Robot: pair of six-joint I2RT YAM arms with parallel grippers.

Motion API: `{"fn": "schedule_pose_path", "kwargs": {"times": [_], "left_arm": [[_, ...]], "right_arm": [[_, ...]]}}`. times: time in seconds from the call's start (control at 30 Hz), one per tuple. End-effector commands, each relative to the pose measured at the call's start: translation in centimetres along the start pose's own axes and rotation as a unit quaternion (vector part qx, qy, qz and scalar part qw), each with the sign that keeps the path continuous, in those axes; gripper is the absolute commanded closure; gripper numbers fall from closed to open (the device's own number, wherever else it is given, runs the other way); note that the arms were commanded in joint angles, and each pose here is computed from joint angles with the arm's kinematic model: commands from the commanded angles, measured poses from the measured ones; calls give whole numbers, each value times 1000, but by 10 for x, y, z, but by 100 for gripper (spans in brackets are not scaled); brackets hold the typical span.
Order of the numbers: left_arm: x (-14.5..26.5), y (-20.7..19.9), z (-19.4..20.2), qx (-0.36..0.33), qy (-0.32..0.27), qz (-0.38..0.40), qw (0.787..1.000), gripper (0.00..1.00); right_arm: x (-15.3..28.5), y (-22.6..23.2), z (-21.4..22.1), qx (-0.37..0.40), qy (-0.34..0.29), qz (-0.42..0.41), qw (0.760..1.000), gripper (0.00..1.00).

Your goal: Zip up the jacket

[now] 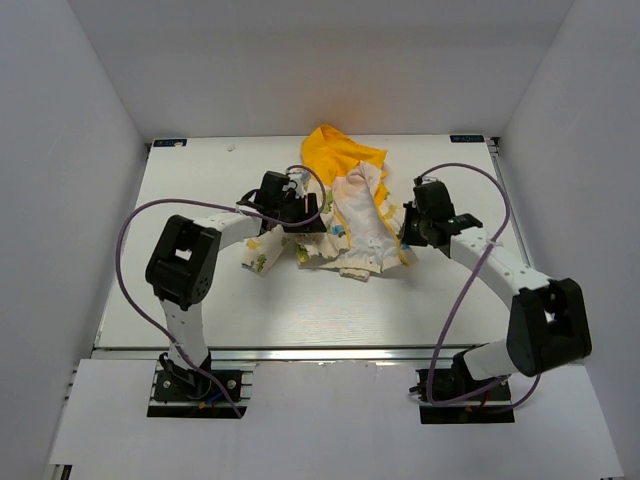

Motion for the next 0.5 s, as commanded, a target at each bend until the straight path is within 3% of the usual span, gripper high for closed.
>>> {"fn": "schedule_pose_path", "kwargs": {"times": [0.0, 0.2, 0.33, 0.4, 0.43, 0.47], "left_arm": [[36, -20, -26, -25, -50, -1, 998, 32], [67, -33, -12, -20, -62, 13, 998, 8], [76, -43, 0, -11, -59, 29, 998, 2], [77, -50, 8, -15, -50, 30, 998, 2], [79, -53, 9, -19, -52, 28, 998, 2], [79, -56, 11, -21, -50, 30, 998, 2]], "right_arm": [[33, 16, -2, 45, -3, -82, 996, 100], [44, 39, 55, 115, 67, -245, 960, 100], [30, 56, 81, 149, 90, -260, 950, 99], [22, 62, 91, 152, 106, -270, 945, 90], [20, 68, 91, 153, 103, -278, 943, 73], [19, 70, 92, 150, 107, -283, 941, 67]]}}
Point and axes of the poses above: each gripper's point midway between its finger pads, its own x axis back along the fingers, its own y axis along the line the jaws close on, z = x × y, the point moved 4 cm from there along x, back along the fingers, and after that the axes turned 6 degrees about -x, right-handed, at the moved point
